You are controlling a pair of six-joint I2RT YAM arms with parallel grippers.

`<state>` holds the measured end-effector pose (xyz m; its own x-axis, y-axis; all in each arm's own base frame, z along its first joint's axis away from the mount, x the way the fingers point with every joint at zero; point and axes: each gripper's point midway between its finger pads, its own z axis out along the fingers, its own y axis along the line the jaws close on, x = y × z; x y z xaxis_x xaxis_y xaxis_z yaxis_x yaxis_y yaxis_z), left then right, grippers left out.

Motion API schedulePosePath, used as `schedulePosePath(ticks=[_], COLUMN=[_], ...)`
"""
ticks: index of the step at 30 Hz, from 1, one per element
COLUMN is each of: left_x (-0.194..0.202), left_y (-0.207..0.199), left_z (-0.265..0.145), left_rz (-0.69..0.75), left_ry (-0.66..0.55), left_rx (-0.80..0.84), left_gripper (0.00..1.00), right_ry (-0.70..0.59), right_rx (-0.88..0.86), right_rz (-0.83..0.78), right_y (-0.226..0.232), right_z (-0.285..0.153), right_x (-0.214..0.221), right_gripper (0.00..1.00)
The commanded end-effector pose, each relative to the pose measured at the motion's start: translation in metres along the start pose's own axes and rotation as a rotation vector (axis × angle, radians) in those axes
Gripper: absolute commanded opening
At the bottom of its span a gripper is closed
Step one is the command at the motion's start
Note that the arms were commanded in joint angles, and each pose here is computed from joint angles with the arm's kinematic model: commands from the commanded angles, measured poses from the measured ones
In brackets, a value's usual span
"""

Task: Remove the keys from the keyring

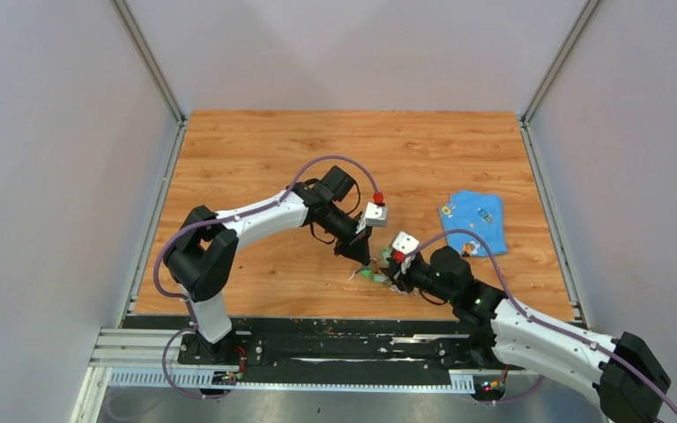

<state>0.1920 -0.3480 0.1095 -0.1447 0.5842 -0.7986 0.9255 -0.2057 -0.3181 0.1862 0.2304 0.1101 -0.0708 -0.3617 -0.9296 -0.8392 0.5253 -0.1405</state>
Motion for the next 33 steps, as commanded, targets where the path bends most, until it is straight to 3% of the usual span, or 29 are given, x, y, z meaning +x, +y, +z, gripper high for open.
schedulePosePath(ticks=[1,9,19,33], left_x=[-0.013,-0.014,-0.017,-0.017], left_y=[-0.007,-0.007,-0.008,-0.01], left_z=[-0.009,-0.009,-0.01,-0.006], left_rz=[0.048,0.071,0.117,0.131], left_ry=[-0.038,-0.03,-0.018,0.0], left_rx=[-0.004,-0.022,-0.041,-0.048], left_gripper=[0.0,0.0,0.0,0.0], right_ry=[-0.176,-0.272,-0.242,-0.221], right_rx=[0.055,0.045,-0.046,-0.028], right_rz=[-0.021,-0.077,-0.116,-0.148], right_y=[-0.006,-0.003,0.013,0.01], right_z=[-0.007,-0.013,-0.004,0.002], right_x=[-0.027,-0.042,-0.037,-0.041], right_gripper=[0.36,0.4,0.4,0.31])
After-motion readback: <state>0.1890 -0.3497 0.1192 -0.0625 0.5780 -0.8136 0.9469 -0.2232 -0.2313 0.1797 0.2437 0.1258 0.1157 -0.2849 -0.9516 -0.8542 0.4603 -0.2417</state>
